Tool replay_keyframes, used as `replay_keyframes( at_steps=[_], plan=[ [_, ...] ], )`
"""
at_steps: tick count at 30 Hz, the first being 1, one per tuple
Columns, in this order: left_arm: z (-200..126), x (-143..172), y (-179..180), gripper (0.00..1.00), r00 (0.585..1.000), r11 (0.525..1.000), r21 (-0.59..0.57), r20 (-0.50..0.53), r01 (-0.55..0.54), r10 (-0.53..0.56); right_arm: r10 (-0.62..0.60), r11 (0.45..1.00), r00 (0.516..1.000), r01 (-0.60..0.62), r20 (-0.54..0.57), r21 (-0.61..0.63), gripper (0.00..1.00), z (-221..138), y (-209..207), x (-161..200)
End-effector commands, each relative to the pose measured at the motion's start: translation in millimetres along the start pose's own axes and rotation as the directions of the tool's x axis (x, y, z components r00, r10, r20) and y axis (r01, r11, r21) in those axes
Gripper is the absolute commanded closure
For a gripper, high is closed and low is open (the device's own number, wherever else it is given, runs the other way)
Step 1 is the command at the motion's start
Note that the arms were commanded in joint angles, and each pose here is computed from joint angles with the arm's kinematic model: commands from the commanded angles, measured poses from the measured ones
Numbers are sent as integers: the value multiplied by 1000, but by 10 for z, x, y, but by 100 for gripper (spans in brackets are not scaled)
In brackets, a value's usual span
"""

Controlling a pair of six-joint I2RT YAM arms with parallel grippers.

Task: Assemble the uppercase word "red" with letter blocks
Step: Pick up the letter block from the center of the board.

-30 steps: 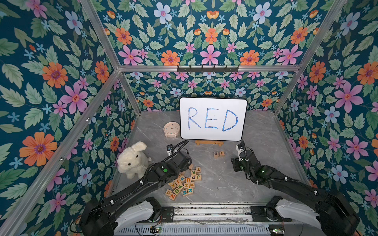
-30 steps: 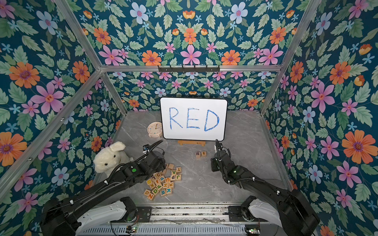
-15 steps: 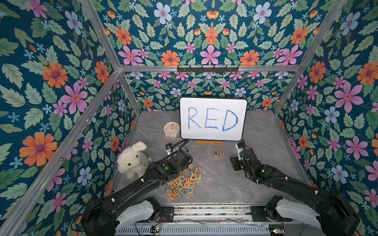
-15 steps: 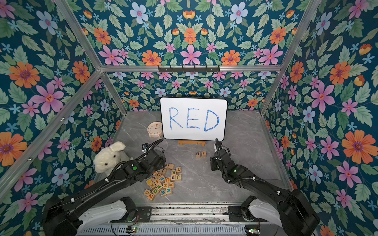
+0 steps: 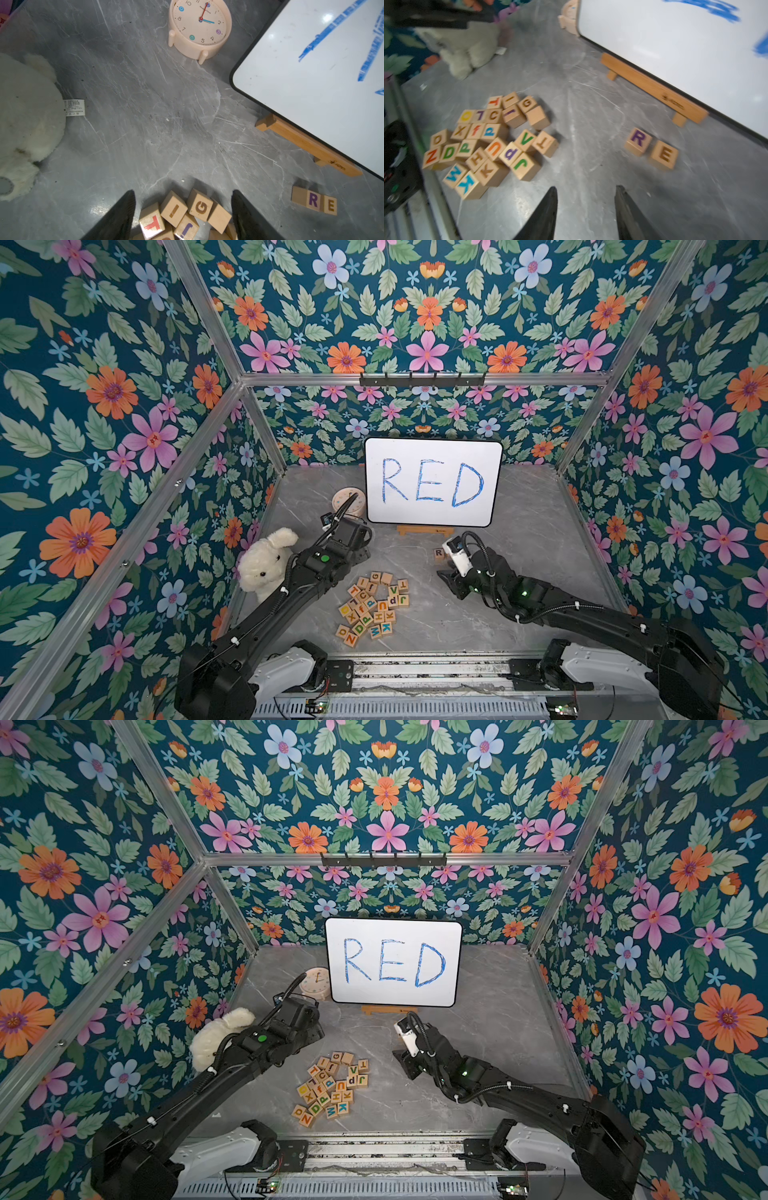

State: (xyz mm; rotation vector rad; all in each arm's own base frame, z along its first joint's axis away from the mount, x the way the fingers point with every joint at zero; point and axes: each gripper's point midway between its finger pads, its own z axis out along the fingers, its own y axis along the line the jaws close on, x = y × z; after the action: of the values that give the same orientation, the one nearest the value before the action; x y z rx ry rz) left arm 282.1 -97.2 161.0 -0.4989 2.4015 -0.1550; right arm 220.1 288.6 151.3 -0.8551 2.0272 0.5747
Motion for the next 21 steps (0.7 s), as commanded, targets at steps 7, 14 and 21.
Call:
replay_keyframes(
  at_steps=[7, 14, 21],
  plan=[
    [9, -233, 35, 26, 998, 999, 1, -34, -50, 50, -480, 834, 877, 469, 37, -291, 52, 442, 1385, 10],
    [42, -305, 171, 26, 999, 1000, -15, -48, -7, 6, -413, 801, 905, 415, 105, -431, 55, 674, 1871, -113],
    [100, -315, 199, 26, 999, 999, -35, -54, -5, 3, -464, 761, 883, 439, 72, -478, 63, 867, 2121, 220]
  ],
)
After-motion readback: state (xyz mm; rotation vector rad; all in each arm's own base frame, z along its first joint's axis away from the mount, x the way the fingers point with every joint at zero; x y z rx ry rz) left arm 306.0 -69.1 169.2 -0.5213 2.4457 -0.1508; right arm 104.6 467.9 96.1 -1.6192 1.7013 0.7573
